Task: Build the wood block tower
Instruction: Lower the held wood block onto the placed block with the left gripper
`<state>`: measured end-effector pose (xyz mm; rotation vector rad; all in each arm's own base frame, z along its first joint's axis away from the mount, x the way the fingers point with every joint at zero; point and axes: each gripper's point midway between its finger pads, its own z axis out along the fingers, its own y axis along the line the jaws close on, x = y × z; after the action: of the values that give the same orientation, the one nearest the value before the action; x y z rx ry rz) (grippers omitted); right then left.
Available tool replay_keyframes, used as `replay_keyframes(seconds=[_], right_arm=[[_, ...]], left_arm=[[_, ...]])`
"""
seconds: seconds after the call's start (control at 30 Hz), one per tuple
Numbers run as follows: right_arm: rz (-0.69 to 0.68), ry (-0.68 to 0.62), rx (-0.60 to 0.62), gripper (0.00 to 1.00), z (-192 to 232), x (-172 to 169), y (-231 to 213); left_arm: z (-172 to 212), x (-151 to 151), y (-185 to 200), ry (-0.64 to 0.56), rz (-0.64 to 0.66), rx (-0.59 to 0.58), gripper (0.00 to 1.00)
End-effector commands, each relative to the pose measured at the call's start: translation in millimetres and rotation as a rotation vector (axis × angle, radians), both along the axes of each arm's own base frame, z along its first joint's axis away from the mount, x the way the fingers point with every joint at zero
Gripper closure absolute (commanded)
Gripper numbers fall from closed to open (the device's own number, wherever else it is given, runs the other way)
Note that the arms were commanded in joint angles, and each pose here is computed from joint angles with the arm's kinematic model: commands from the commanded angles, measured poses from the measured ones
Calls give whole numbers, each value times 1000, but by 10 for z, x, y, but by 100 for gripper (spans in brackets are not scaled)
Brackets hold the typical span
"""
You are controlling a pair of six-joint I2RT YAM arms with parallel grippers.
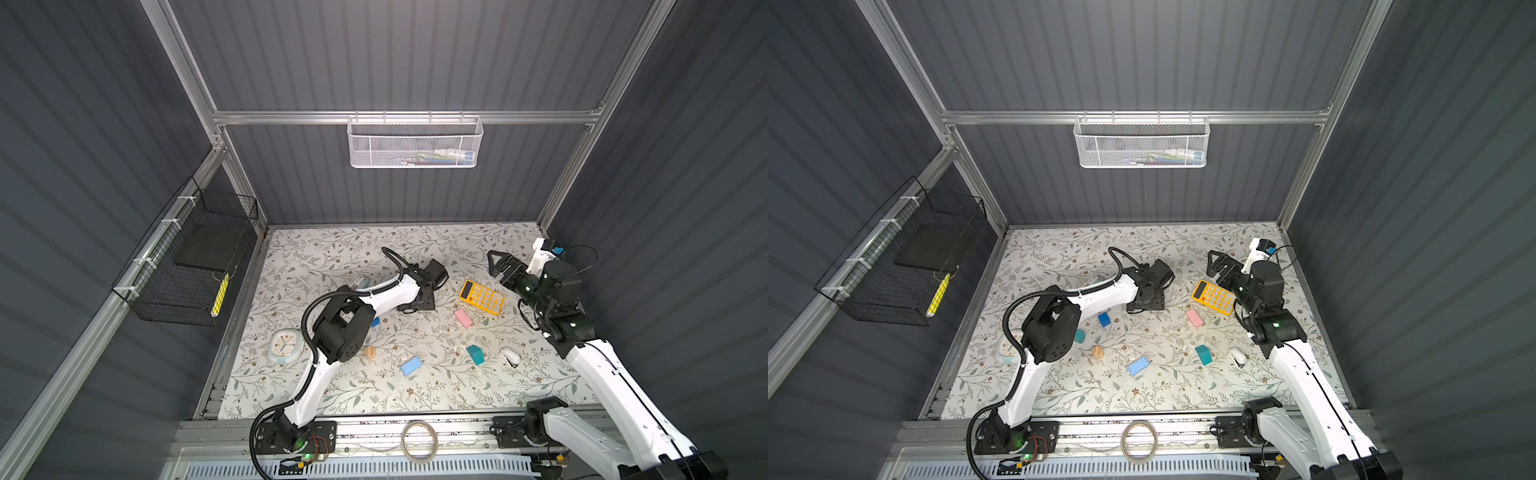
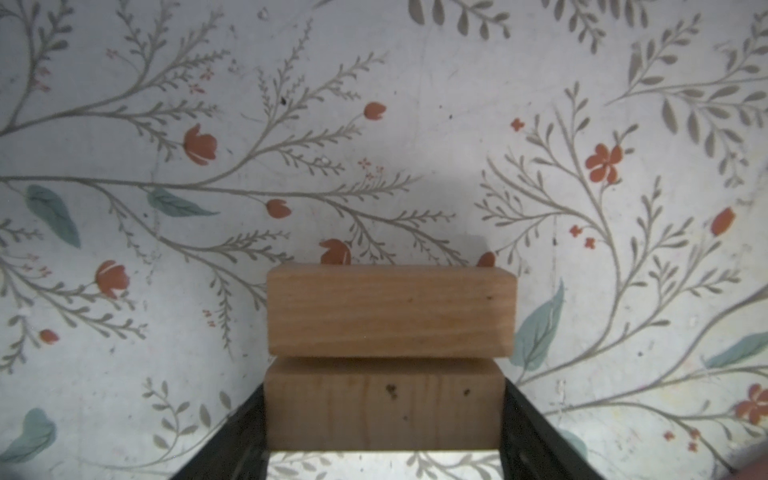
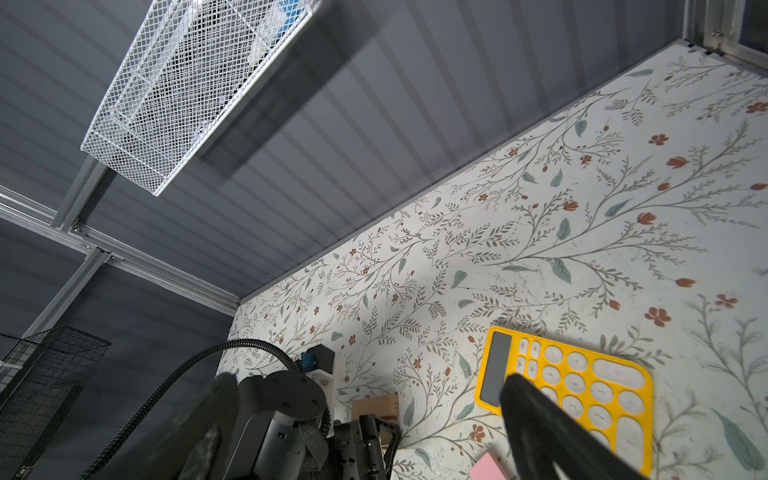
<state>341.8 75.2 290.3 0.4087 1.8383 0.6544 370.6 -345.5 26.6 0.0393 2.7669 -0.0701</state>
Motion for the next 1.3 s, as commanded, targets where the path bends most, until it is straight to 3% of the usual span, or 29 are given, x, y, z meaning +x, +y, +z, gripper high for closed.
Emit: replay_keyframes(seconds=[0.0, 1.27], right_arm=[[-12, -25, -7, 1, 38, 3, -32], [-12, -23, -4, 1, 25, 10, -34]], left_arm=[[-220, -33, 139, 50, 31, 62, 25], [-275, 27, 198, 49, 56, 86, 20]])
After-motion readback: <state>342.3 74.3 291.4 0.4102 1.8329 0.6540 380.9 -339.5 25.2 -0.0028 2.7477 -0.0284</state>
